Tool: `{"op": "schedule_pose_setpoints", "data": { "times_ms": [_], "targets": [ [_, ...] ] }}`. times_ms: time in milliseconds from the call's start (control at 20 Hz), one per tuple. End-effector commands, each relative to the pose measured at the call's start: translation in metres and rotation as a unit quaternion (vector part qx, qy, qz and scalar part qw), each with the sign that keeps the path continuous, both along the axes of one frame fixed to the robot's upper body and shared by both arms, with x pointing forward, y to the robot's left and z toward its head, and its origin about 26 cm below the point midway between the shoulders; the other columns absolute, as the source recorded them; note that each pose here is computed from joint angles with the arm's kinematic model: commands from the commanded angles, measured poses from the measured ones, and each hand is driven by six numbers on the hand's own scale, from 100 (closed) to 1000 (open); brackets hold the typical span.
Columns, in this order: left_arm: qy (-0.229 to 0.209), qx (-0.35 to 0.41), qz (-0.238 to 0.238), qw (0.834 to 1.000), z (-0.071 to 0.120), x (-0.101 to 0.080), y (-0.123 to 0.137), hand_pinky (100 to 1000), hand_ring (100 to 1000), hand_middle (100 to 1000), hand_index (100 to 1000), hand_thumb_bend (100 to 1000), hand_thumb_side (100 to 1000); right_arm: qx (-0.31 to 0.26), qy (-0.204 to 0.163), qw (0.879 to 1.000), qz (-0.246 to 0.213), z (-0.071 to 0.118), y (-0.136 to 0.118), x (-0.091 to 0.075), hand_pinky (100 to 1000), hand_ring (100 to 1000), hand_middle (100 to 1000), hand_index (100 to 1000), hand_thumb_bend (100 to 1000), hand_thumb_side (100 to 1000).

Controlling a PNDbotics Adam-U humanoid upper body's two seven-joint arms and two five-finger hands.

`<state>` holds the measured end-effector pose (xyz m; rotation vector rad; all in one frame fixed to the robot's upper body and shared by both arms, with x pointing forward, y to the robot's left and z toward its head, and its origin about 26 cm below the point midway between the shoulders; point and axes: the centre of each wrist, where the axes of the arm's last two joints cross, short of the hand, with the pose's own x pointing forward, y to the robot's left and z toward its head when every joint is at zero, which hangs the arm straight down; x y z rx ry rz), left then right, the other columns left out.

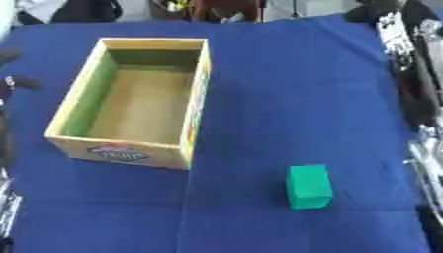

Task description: Pick up objects on the table and place them in the box.

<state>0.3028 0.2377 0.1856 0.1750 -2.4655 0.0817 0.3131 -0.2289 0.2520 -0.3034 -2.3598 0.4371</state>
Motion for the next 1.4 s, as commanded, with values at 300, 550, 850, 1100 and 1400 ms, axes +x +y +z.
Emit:
{"op": "schedule_pose_setpoints", "data": {
  "times_ms": [300, 550, 850, 1100, 1400],
  "targets": [
    [-0.013, 0.004, 0.005, 1.000, 0.006, -0.002, 0.003, 489, 750, 866, 733, 100, 972, -0.004, -0.019, 1.000, -0.004, 0.008, -0.002, -0.004, 943, 799, 643, 807, 100, 895],
    [-0.011, 0.004, 0.006, 1.000, 0.006, -0.002, 0.003, 490, 749, 866, 733, 100, 973, -0.025, -0.028, 0.999, -0.006, 0.015, -0.002, -0.004, 936, 809, 661, 816, 100, 907],
    [-0.007, 0.006, 0.008, 1.000, 0.004, -0.003, 0.004, 490, 749, 865, 733, 100, 972, -0.125, -0.045, 0.991, -0.029, 0.038, -0.005, -0.005, 918, 828, 705, 835, 100, 938],
    [-0.005, 0.009, 0.007, 1.000, 0.004, -0.003, 0.005, 491, 748, 865, 733, 100, 971, -0.220, -0.034, 0.973, -0.060, 0.050, -0.005, -0.007, 909, 847, 753, 860, 100, 986],
    [-0.002, 0.011, 0.006, 1.000, 0.003, -0.004, 0.005, 492, 749, 864, 733, 100, 970, -0.374, -0.020, 0.920, -0.113, 0.057, -0.004, -0.009, 895, 867, 793, 893, 100, 1000]
  ]
}}
